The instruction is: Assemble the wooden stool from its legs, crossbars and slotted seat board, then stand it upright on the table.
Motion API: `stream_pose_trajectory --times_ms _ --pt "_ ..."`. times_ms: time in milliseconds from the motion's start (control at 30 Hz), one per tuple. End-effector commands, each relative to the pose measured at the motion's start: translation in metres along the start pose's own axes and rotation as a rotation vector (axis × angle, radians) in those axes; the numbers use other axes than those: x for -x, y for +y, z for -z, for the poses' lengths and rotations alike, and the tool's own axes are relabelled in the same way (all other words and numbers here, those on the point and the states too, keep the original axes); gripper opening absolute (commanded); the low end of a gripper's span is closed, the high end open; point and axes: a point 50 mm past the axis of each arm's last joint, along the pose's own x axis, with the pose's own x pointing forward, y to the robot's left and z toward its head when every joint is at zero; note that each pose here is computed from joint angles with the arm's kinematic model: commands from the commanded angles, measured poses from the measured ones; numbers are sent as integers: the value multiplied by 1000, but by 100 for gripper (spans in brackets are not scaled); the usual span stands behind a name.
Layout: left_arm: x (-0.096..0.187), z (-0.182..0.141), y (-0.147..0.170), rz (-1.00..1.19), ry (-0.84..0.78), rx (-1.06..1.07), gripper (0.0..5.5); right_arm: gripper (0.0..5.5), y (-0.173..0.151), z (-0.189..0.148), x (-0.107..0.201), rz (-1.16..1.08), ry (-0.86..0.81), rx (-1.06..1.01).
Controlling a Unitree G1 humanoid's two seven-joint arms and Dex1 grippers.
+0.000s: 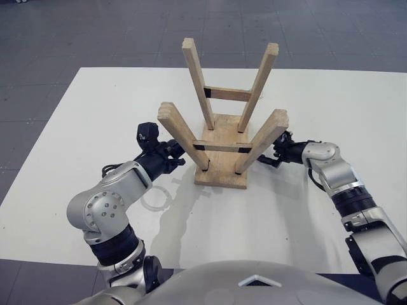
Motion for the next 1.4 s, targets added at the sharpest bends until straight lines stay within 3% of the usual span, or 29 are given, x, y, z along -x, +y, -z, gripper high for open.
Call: stream_pose_trajectory --times_ms 33,233,333,533,800,1133,1300,1400 --pt "3 0 0 -11 -5 -22 167 407 -17 -16 8 119 -47 -8" --pt "54 13 36 -136 137 -121 167 407 -16 -21 23 170 -84 -39" --pt "64 4 24 -5 193 -177 219 410 -13 -15 27 201 -74 -61" --pt "38 8 -21 185 225 -296 318 410 -10 -18 24 216 -82 -78" --pt "-2 24 -23 16 176 -450 318 410 -8 -32 28 212 -136 -88" --pt "-25 62 -23 27 216 -422 318 410 -21 -114 72 377 -417 -199" --pt "-32 85 0 -93 246 -499 318 410 5 -186 104 190 -702 -501" --pt "-30 95 5 -103 260 -505 318 410 20 -208 112 94 -746 -540"
